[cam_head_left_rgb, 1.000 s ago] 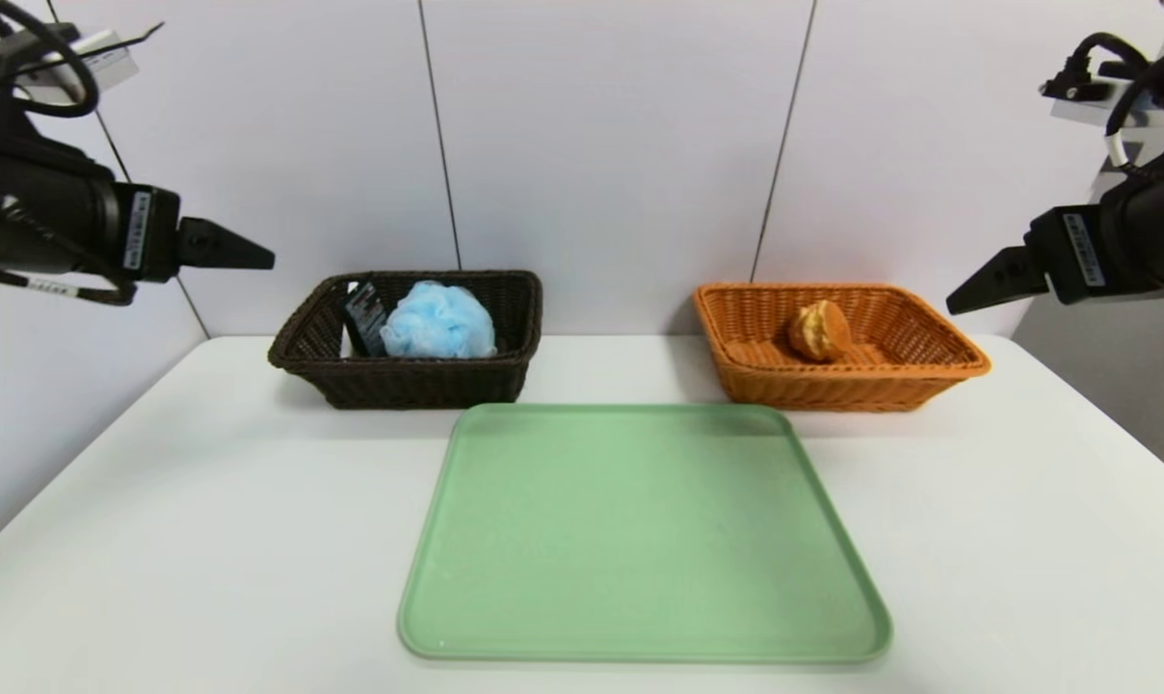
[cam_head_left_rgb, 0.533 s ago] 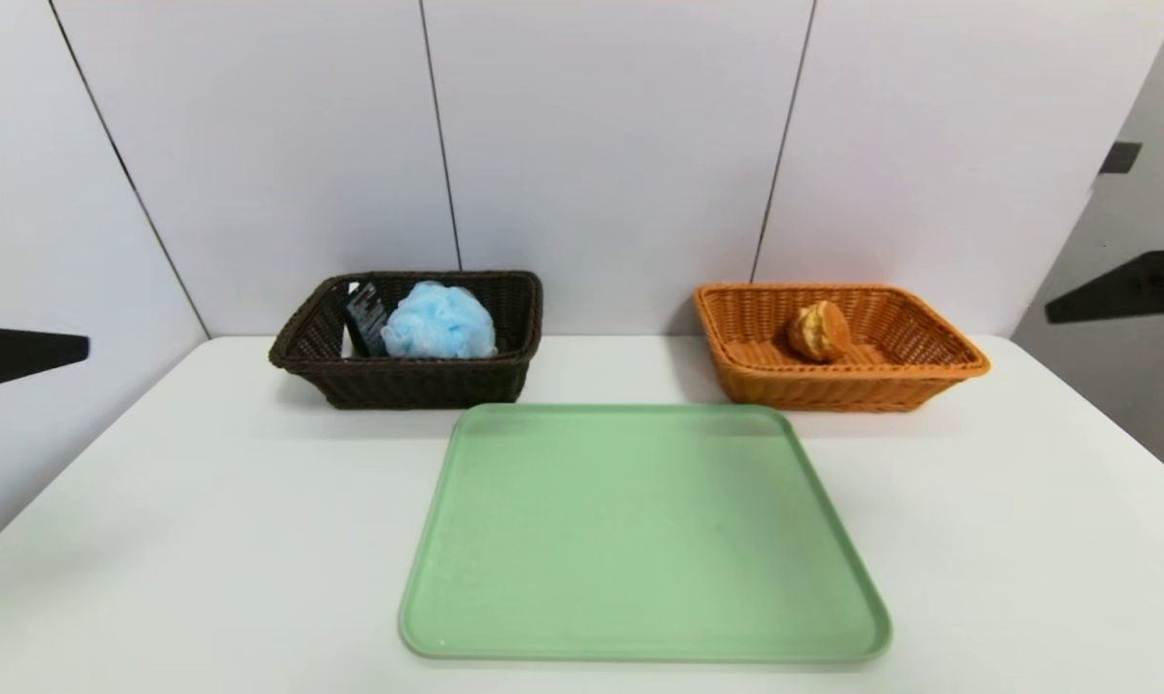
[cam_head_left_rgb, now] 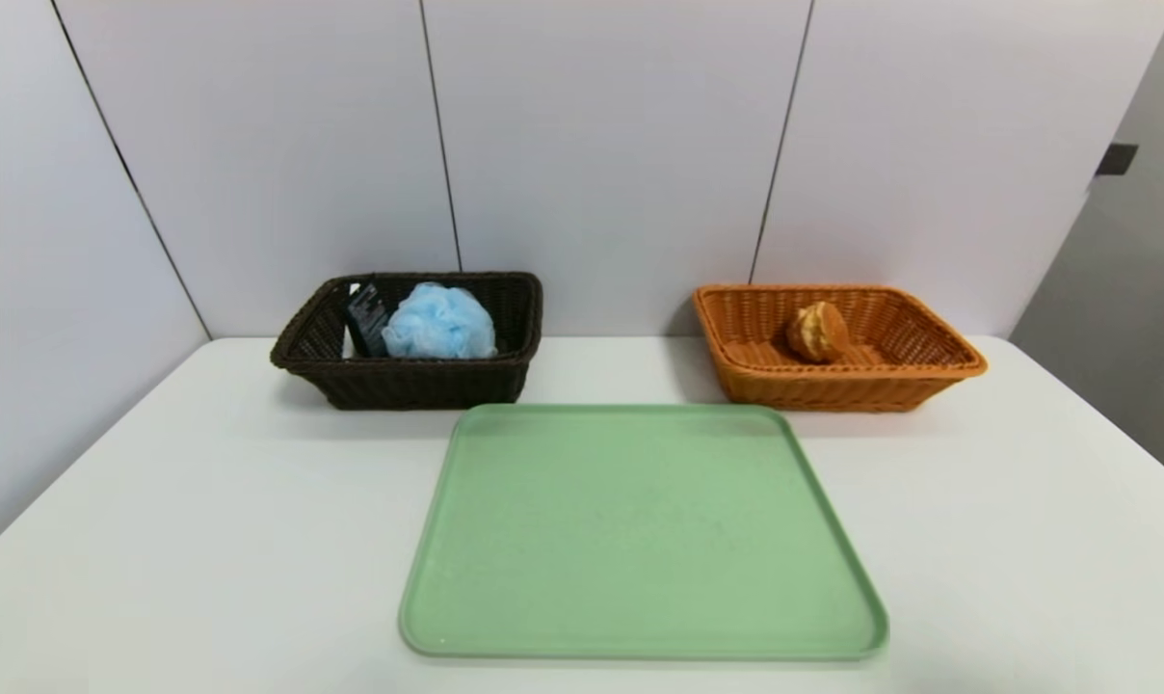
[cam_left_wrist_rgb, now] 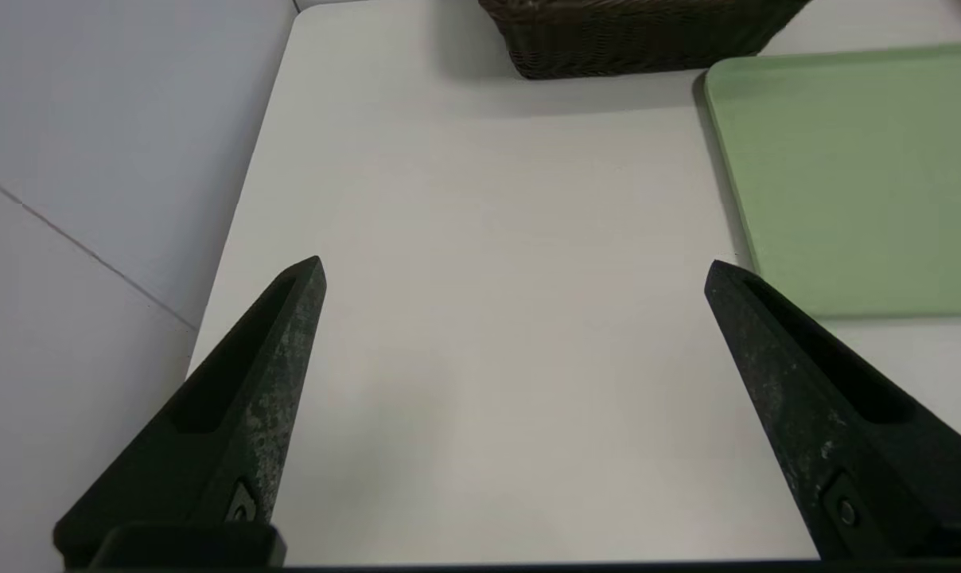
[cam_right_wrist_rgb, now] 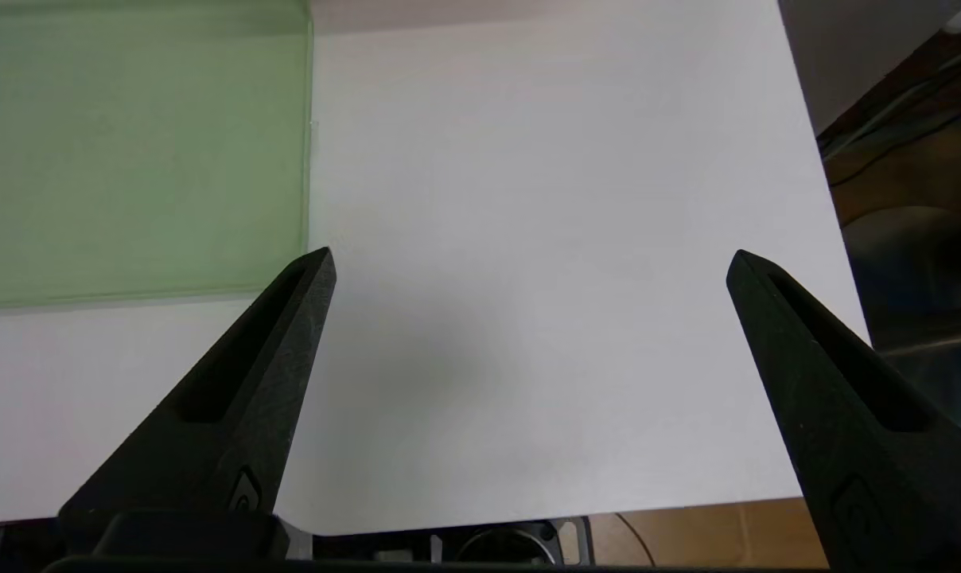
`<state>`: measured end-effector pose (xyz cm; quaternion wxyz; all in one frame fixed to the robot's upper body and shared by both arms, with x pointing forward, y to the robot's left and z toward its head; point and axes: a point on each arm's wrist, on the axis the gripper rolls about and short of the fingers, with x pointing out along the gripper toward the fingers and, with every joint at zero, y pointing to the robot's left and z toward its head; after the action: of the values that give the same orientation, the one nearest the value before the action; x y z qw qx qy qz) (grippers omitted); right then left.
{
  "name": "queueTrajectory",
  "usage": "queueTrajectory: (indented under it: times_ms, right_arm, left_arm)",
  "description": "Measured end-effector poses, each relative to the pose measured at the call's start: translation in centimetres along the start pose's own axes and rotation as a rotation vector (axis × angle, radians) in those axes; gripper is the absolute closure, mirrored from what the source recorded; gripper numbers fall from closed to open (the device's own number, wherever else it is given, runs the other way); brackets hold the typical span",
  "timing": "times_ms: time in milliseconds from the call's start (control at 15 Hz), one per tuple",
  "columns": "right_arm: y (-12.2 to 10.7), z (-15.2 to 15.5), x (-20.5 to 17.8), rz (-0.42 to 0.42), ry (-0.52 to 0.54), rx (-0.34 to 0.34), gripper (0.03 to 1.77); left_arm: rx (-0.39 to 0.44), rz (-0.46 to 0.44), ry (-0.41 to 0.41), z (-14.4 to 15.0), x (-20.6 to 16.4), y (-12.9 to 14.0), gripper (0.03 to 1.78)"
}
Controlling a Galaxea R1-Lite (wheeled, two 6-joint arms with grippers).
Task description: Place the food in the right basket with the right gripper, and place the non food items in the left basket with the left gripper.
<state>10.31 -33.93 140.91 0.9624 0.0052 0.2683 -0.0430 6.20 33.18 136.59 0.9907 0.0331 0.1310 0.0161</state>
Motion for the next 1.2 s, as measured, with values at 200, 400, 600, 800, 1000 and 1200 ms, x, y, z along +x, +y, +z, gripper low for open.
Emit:
queueTrajectory:
  times_ms: [200,400,600,800,1000,1200]
  right_arm:
    - [-1.0,-5.1,-2.9,-0.002,-0.124,0.030,0.10]
    - [-1.7,-9.3,-5.0,-0.004,-0.244,0.015,0.10]
    - [-2.1,-10.6,-6.8,-0.005,-0.390,0.042,0.10]
    - [-2.3,-10.5,-8.0,-0.007,-0.491,0.061,0.10]
    - [-1.7,-10.6,-8.7,-0.082,-0.519,0.056,0.10]
    - [-0.6,-10.8,-9.0,-0.045,-0.547,0.041,0.10]
  left_arm:
    - [0.014,-0.026,-0.004,-3.8,-3.1,-0.3,0.12]
    - [0.071,-0.039,-0.090,-6.0,-5.4,-0.3,0.12]
    - [0.088,-0.025,-0.183,-8.1,-7.0,-0.3,0.12]
    - [0.057,0.036,-0.237,-9.8,-7.7,-0.2,0.12]
    - [0.053,0.050,-0.256,-10.3,-8.0,-0.2,0.12]
    - [0.042,0.051,-0.264,-10.3,-8.1,-0.1,0.12]
